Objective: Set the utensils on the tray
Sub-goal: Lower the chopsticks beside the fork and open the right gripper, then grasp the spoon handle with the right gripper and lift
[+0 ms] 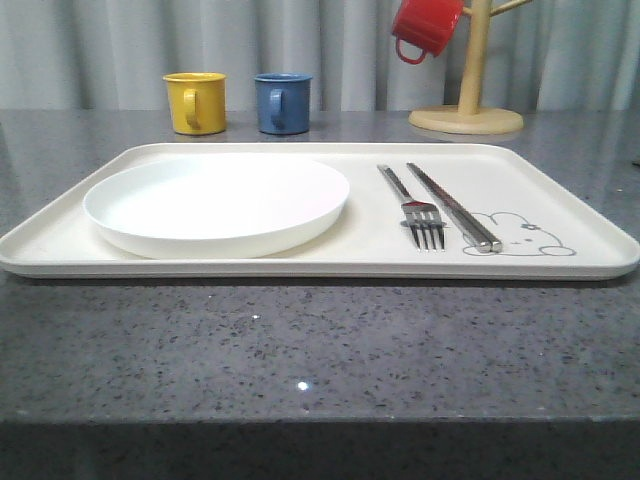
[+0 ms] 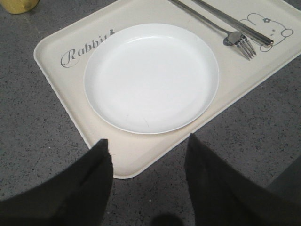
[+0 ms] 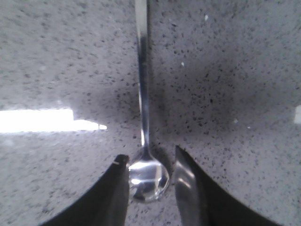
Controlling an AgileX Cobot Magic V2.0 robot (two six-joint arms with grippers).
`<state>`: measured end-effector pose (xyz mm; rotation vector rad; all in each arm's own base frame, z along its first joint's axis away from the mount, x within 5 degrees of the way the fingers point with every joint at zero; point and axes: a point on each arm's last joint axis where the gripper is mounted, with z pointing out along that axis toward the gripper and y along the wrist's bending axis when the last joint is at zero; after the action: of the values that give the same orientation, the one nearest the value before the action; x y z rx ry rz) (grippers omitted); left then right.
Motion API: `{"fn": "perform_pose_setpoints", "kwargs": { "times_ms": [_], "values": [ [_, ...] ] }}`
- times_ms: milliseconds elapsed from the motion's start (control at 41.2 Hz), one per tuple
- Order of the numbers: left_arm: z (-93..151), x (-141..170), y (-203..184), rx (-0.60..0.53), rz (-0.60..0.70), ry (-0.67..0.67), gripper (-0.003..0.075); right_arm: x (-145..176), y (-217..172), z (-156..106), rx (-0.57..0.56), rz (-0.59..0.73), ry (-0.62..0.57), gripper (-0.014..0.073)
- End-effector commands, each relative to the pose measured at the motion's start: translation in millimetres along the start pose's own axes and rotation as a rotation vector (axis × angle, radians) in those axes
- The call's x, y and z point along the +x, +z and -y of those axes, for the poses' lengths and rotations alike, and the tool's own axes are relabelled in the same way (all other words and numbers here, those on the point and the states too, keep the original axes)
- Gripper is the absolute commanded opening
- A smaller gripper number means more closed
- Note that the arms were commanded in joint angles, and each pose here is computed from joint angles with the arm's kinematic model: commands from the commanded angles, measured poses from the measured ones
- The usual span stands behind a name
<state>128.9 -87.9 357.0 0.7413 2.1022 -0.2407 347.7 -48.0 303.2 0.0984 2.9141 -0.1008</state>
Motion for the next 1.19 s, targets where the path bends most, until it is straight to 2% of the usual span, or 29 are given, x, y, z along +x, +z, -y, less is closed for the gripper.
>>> {"fn": "perform_pose_setpoints", "kwargs": {
  "times_ms": [0, 194, 558, 607, 777, 850, 996, 1165],
  "values": [
    [0.4, -13.0, -7.4, 0.006, 0.103, -0.007, 0.0349, -0.5, -9.0, 5.2, -0.002, 0.007, -0.002, 0.0277],
    [0.4, -13.0, -7.4, 0.006, 0.103, -0.007, 0.0349, -7.3, 12.3, 4.2, -0.012, -0.030, -0.003, 0.0277],
    [0.4, -13.0, -7.4, 0.006, 0.103, -0.007, 0.0349, -13.8, 29.6, 0.8, -0.047, -0.043, 0.009, 0.0274],
    [0.4, -13.0, -7.4, 0.006, 0.103, -0.007, 0.0349, -13.9, 30.1, 0.7, -0.048, -0.044, 0.009, 0.0247],
    [0.4, -13.0, -7.4, 0.006, 0.103, -0.007, 0.0349, -13.9, 30.1, 0.7, -0.048, -0.044, 0.009, 0.0037],
    [0.4, -13.0, -7.4, 0.006, 0.103, -0.007, 0.0349, -13.8, 29.4, 0.8, -0.047, -0.042, 0.009, -0.0014],
    [0.4, -13.0, -7.4, 0.006, 0.103, -0.007, 0.0349, -11.1, 18.9, -0.8, -0.062, -0.026, 0.014, -0.0026],
    [0.4, -13.0, -7.4, 0.006, 0.103, -0.007, 0.0349, -1.0, -10.8, -26.0, -0.188, -0.003, 0.007, -0.0026]
  ]
}}
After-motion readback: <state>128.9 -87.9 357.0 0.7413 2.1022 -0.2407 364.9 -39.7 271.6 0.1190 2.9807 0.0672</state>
